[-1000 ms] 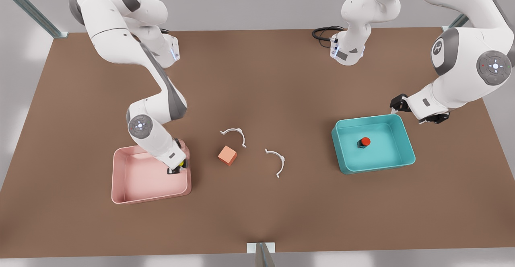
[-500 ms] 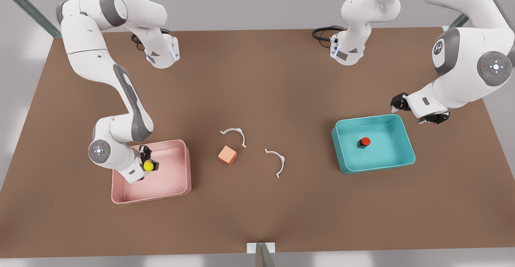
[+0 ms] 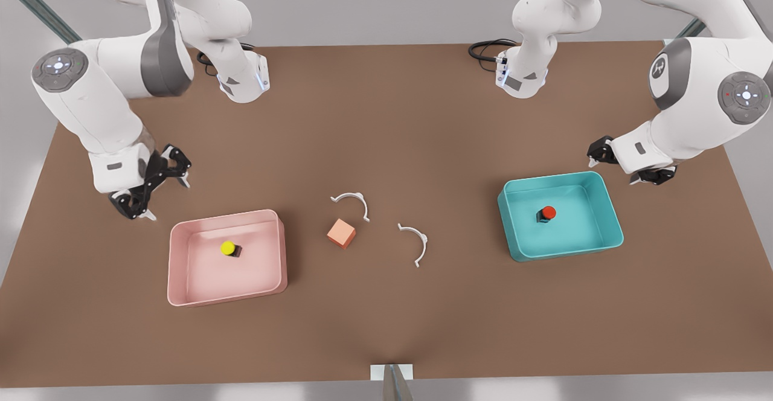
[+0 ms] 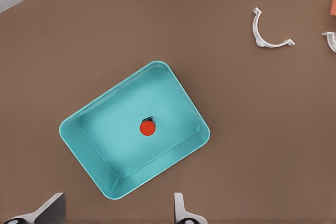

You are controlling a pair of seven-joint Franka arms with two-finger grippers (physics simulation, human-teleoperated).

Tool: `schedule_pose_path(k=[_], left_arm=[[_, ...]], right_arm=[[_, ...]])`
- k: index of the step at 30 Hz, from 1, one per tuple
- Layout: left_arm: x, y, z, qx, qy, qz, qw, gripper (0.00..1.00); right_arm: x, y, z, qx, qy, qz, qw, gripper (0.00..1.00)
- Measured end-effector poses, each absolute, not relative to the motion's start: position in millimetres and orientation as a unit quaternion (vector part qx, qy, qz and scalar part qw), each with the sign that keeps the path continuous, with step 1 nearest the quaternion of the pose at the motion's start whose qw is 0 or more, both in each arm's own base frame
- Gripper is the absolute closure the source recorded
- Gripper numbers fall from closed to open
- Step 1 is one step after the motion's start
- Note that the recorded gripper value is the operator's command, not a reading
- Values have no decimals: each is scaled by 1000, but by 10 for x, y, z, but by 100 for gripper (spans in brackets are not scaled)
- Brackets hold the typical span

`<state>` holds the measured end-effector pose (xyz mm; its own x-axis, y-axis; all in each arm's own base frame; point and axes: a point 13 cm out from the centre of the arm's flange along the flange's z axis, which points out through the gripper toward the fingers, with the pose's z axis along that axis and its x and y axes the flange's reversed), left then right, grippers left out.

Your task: Place the red button in the blue storage box with the left arm, and place the yellow button in the pink storage box with the right arm

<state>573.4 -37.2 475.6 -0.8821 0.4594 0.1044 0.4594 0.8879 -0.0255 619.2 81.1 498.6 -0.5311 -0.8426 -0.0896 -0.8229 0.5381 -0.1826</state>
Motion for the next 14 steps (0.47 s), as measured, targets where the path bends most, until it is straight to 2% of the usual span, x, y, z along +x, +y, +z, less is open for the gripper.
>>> schedule_pose_path(k=[6, 14], left_arm=[[5724, -371, 4791, -237, -970, 0, 51, 0], [5722, -388, 4794, -239, -970, 0, 51, 0]], right_arm=[[5976, 153, 4762, -288, 957, 0, 20, 0], [5929, 477, 4849, -183, 983, 11, 8, 0]])
